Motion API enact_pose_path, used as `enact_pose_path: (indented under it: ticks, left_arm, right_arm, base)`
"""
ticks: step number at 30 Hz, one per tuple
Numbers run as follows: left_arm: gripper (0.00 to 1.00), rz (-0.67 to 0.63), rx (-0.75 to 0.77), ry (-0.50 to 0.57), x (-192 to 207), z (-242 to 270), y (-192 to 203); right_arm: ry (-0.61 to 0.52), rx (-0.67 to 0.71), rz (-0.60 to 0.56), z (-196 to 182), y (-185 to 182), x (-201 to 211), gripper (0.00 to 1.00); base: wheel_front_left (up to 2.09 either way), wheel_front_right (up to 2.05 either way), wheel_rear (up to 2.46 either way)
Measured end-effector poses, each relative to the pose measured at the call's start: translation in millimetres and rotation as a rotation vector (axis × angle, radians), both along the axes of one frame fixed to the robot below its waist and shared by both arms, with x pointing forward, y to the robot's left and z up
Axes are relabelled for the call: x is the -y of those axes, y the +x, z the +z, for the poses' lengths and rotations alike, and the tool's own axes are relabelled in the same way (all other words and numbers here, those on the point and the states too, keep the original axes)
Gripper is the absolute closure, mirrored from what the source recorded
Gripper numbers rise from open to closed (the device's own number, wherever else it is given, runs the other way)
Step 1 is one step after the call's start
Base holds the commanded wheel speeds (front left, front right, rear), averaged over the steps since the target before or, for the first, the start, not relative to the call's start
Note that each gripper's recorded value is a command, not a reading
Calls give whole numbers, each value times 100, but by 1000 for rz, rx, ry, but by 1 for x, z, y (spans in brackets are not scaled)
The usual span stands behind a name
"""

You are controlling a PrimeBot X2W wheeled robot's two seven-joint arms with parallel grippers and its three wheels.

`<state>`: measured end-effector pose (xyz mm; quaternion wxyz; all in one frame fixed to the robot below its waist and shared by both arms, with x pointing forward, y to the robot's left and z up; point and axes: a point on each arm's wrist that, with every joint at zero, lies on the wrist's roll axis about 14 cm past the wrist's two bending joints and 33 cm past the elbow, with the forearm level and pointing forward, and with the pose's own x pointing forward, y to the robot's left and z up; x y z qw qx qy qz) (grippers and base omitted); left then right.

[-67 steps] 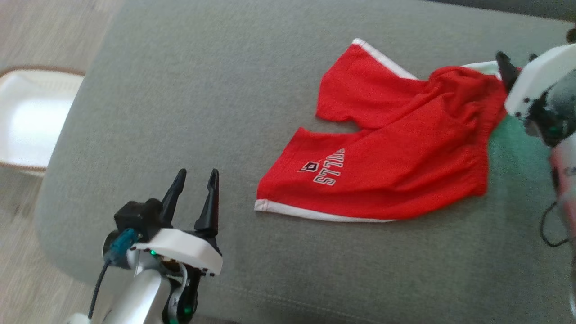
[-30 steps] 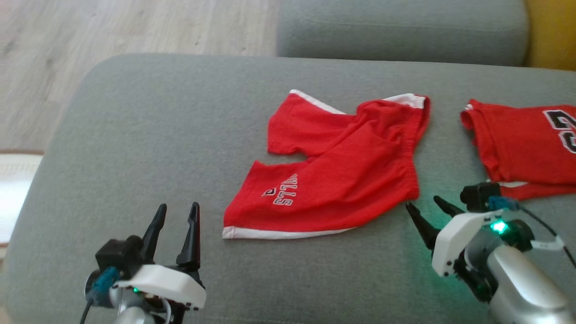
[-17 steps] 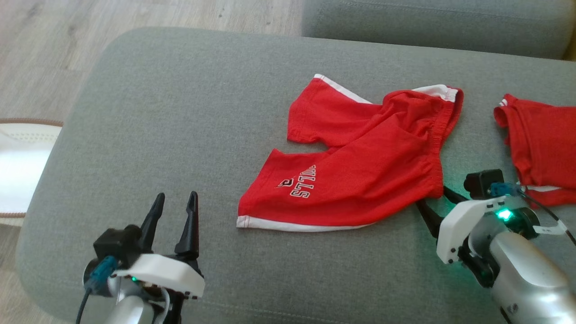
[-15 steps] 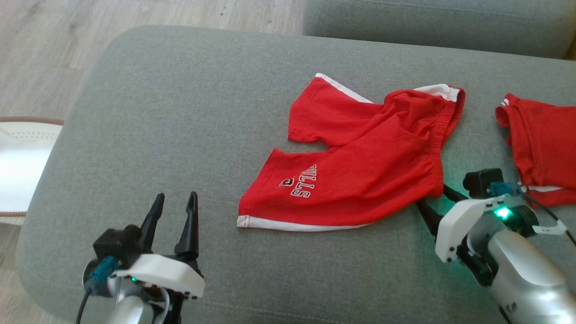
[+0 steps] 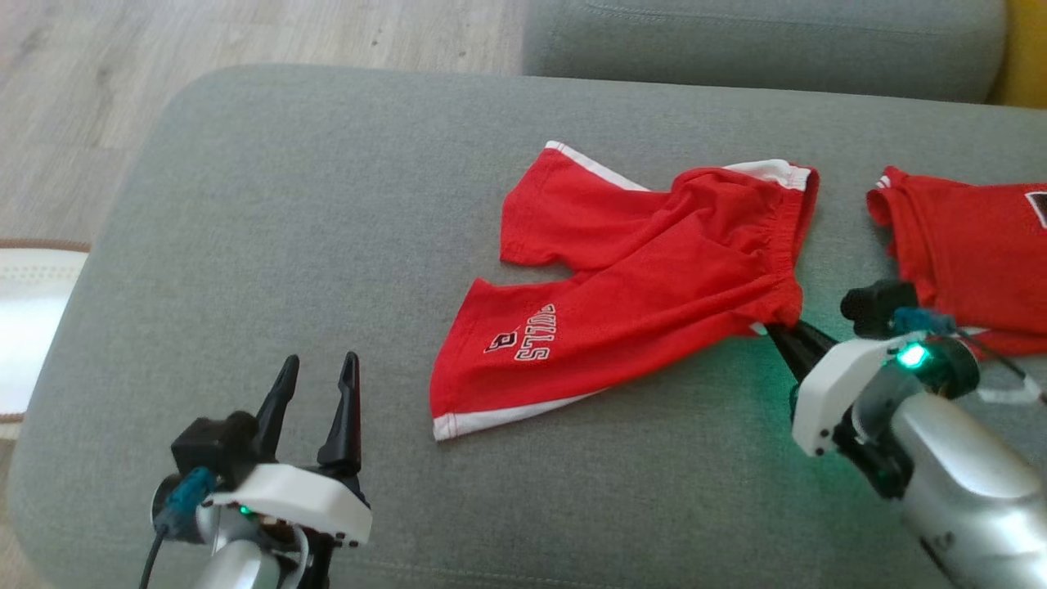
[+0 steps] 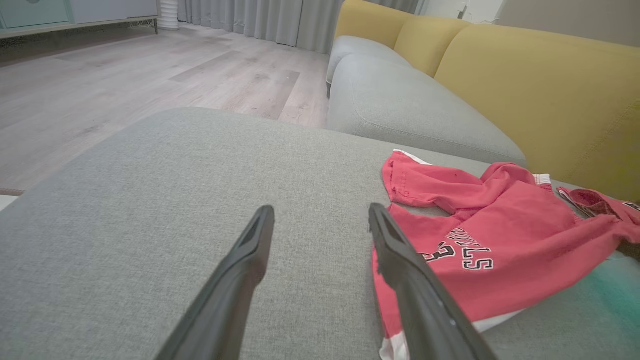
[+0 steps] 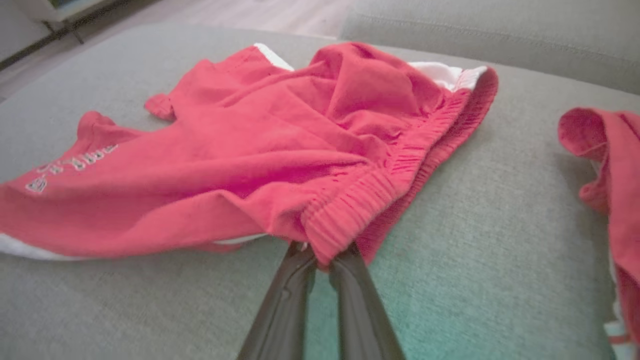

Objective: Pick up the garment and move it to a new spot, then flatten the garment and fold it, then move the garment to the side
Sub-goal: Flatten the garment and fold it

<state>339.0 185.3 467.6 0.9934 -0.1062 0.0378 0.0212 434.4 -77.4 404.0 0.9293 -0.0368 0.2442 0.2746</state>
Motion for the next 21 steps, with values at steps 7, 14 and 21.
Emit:
enact_pose_path:
  ticks: [7, 14, 21]
  left_arm:
    - [0, -21, 0, -2, 7, 0, 1]
    - [0, -31, -14, -10, 10, -5, 2]
    - [0, -35, -48, -11, 12, -15, 0]
  right_arm:
    - [-201, -226, 76, -13, -27, 38, 100]
    - [-342, -476, 98, -4, -48, 81, 100]
    - [-412, -703, 84, -22, -72, 99, 94]
  base:
    - [0, 0, 0]
    - [0, 0, 0]
    - [0, 0, 0]
